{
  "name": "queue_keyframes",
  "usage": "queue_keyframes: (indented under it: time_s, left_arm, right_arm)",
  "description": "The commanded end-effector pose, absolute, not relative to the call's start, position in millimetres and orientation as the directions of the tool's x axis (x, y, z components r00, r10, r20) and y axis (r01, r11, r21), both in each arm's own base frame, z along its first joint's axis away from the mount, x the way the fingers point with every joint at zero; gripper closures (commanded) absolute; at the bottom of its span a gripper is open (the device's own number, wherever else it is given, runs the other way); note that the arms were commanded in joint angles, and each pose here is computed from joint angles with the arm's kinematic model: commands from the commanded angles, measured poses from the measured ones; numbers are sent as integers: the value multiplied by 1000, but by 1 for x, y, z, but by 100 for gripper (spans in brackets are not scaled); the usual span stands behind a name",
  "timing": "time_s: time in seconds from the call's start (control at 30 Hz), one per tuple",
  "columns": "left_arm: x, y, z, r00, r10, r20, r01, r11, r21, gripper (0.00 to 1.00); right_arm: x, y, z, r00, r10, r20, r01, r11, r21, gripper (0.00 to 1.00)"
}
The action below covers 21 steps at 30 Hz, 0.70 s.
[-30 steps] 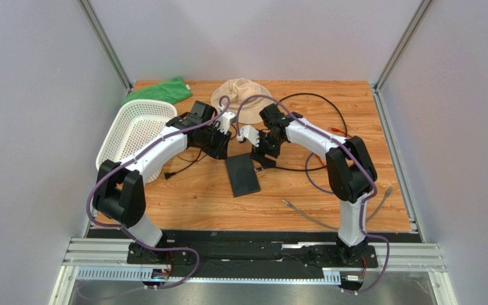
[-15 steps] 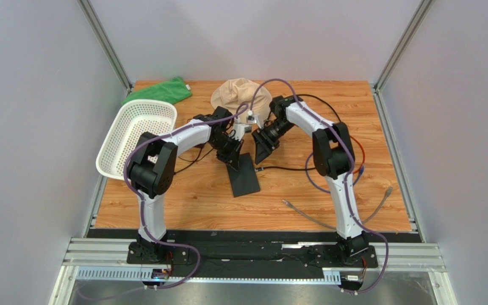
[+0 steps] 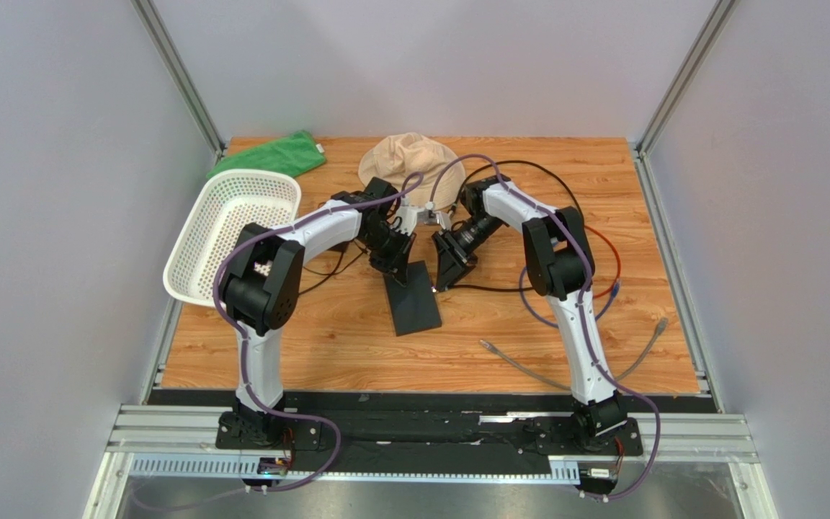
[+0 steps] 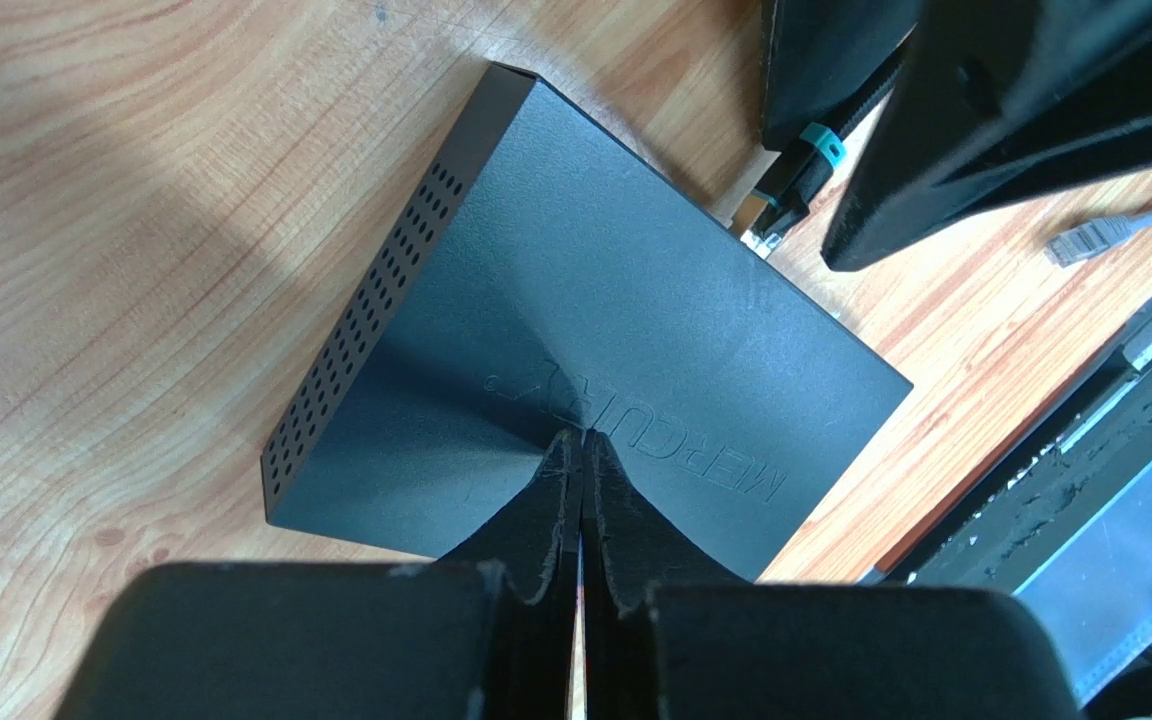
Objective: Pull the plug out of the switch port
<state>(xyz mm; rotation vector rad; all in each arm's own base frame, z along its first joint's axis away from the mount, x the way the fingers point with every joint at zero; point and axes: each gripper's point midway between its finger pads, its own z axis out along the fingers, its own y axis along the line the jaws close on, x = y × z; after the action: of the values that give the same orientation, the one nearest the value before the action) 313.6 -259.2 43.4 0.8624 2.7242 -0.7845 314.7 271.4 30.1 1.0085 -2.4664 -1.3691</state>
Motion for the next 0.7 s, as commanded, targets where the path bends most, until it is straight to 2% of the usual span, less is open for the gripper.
queue_keyframes:
  time_s: [0.0,0.3,0.4,0.5,0.67]
  left_arm:
    - [317,-243,21,-819,504,-273,573,742,-348,100]
    - [316,-243,18,-815,512,-271,578,743,-338,100]
    - [316,-242,17,-816,514,-266,578,745,-333,100]
    - [316,-242,17,-814,515,-267,579,746,-327,100]
    - [317,-242,16,-812,518,-269,582,748,-320,100]
  right_arm:
    - [310,270,12,-801,-593,-80,-404,438,803,55]
    - [312,269,-6,-825,-564,-25,-390,537,748,53]
    - [309,269,-13,-813,-582,-9,-414,568,711,56]
    - [304,267,-19,-805,-593,14,-424,591,686,60]
    - [302,263,-30,-807,-587,61,-424,648,633,78]
